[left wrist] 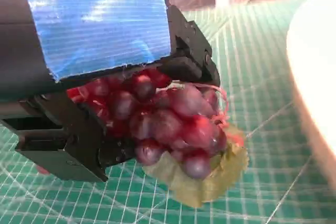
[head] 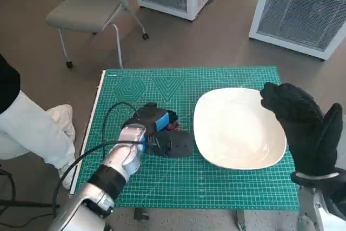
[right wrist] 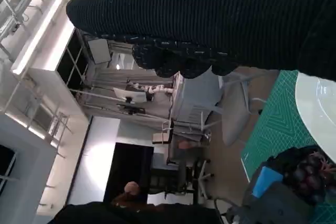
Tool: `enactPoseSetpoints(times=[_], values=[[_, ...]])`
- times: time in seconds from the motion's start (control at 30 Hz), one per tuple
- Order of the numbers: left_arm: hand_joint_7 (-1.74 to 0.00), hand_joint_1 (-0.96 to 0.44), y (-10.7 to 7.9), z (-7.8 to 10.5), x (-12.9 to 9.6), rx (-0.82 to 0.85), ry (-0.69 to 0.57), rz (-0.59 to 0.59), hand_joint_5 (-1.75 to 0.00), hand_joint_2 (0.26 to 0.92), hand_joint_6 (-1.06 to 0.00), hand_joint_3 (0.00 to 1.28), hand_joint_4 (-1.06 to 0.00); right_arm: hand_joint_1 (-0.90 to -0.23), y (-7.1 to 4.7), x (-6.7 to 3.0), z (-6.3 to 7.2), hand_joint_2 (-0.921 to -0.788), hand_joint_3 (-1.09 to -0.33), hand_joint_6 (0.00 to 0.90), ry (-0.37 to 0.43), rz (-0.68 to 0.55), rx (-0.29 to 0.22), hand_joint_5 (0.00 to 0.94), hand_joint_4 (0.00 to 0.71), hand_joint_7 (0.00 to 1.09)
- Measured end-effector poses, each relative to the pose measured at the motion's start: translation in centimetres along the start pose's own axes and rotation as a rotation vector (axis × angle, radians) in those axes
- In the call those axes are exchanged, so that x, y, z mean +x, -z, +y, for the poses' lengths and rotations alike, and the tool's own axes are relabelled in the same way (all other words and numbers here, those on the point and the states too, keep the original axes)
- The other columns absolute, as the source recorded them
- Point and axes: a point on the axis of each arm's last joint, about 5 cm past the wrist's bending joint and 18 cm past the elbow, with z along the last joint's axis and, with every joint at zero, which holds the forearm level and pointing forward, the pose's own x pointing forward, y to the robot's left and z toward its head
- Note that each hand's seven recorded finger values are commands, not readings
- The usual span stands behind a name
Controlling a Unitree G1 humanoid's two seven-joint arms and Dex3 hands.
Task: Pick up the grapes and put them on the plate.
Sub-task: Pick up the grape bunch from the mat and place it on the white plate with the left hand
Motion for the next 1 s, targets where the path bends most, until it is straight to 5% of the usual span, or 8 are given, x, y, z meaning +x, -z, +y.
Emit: enactPoseSetpoints(times=[0.07, 0.13, 0.2, 0.3, 0.43, 0.7, 1.0], values=[[-0.25, 0.36, 0.0, 0.5, -0.3, -0.004, -0.023, -0.016, -1.73, 0.698, -0.66, 0.8, -0.34, -0.326, 0.0, 0.02, 0.0, -0.921, -0.605, 0.262, -0.001, -0.001, 0.0, 0.939, 0.365, 1.05], [-0.56, 0.25, -0.1, 1.0, -0.7, -0.006, -0.045, -0.032, -1.69, 0.68, -0.68, 0.77, -0.37, -0.326, 0.0, 0.04, 0.0, -0.921, -0.605, 0.262, -0.001, -0.002, 0.0, 0.939, 0.366, 1.05], [-0.9, 0.12, -0.1, 1.6, -1.0, -0.007, -0.068, -0.045, -1.69, 0.621, -0.67, 0.8, -0.39, -0.326, 0.0, 0.08, 0.0, -0.921, -0.605, 0.263, -0.002, -0.003, 0.0, 0.938, 0.366, 1.05], [-1.16, 0.04, -0.1, 2.4, -1.7, -0.005, -0.102, -0.068, -1.72, 0.523, -0.69, 0.92, -0.39, -0.326, 0.0, 0.12, 0.1, -0.921, -0.605, 0.263, -0.004, -0.003, 0.001, 0.938, 0.367, 1.05], [-1.34, 0.01, -0.2, 3.5, -2.6, -0.004, -0.141, -0.096, -1.56, 0.578, -0.59, 0.81, -0.47, -0.326, 0.0, 0.16, 0.1, -0.921, -0.604, 0.264, -0.005, -0.003, 0.002, 0.937, 0.367, 1.04], [-0.99, 0.0, -0.5, 5.6, -4.5, -0.014, -0.227, -0.151, -1.35, 0.843, -0.7, 0.21, -0.65, -0.327, 0.1, 0.22, 0.1, -0.921, -0.604, 0.265, -0.005, -0.005, 0.003, 0.936, 0.368, 1.04], [-0.97, 0.0, -1.0, 7.6, -6.2, -0.033, -0.336, -0.208, -1.22, 0.9, -0.72, 0.05, -0.73, -0.327, 0.1, 0.22, 0.1, -0.921, -0.604, 0.266, -0.004, -0.01, 0.002, 0.935, 0.369, 1.04]])
